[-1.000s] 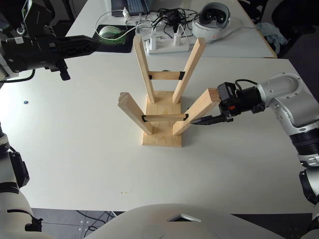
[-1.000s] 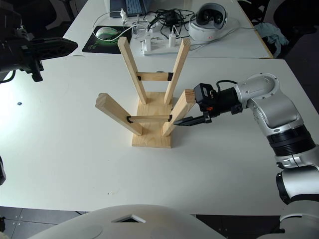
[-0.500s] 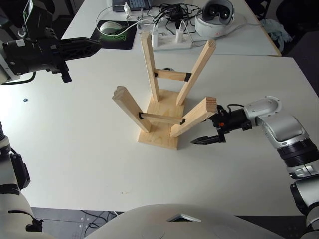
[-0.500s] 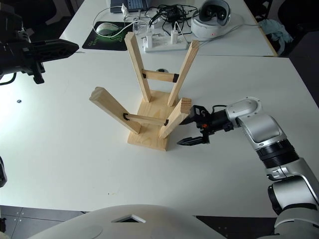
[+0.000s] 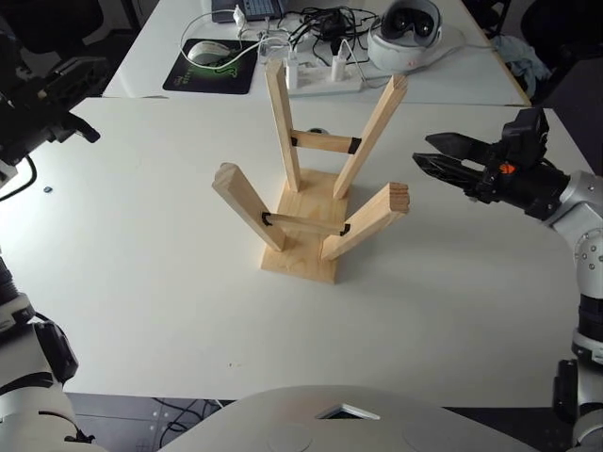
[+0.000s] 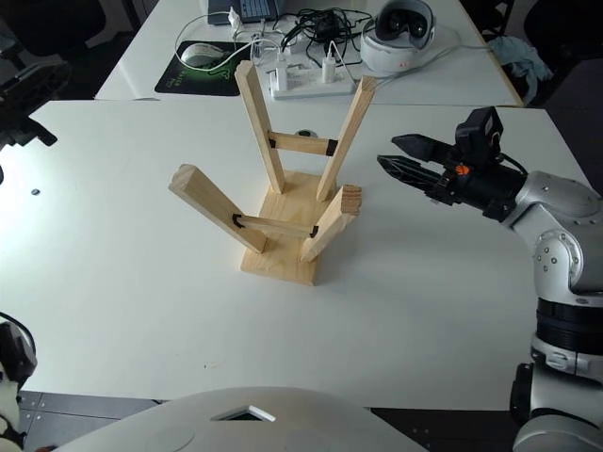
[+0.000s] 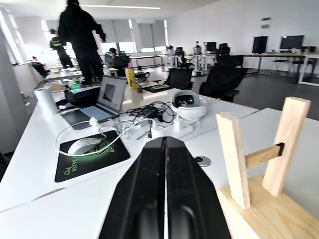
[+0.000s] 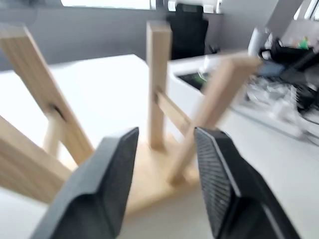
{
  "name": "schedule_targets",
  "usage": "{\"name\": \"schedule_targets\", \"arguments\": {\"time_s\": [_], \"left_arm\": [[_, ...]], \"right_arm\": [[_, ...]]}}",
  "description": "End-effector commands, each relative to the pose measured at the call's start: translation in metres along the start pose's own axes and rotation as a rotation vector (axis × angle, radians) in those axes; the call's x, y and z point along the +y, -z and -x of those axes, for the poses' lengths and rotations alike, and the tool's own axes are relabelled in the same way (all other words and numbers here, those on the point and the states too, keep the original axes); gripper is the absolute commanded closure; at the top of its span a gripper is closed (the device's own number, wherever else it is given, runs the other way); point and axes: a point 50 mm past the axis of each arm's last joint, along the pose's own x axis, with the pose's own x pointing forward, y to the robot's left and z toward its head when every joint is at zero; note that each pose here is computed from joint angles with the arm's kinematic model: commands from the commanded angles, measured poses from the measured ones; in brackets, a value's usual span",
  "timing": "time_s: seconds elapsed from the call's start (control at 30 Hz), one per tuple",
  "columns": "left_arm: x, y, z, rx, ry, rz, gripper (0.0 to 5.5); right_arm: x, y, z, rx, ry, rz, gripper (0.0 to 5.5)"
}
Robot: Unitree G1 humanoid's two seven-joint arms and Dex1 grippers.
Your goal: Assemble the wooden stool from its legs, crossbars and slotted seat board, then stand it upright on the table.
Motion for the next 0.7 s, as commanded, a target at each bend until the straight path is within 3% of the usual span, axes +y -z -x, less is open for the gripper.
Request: {"name": "schedule_targets", "arguments": {"time_s": [0.03, 0.3, 0.43, 0.57, 0.7], "left_arm": [[-0.02, 0.003, 0.001, -0.059, 0.07, 0.058, 5.5], [-0.081, -0.019, -0.017, -0.15, 0.404, 0.131, 5.5], [-0.11, -0.028, -0.023, -0.143, 0.535, 0.14, 5.5], [-0.129, -0.034, -0.031, -0.161, 0.613, 0.158, 5.5], [-0.142, -0.014, -0.043, -0.078, 0.662, 0.181, 5.5]], "right_arm": [[0.027, -0.013, -0.004, -0.126, -0.128, -0.178, 4.1], [0.041, -0.054, -0.012, -0.4, -0.233, -0.373, 5.43], [0.059, -0.056, -0.025, -0.407, -0.292, -0.407, 5.48], [0.072, -0.036, -0.03, -0.313, -0.289, -0.407, 5.48], [0.076, -0.027, -0.03, -0.3, -0.276, -0.403, 5.48]]}}
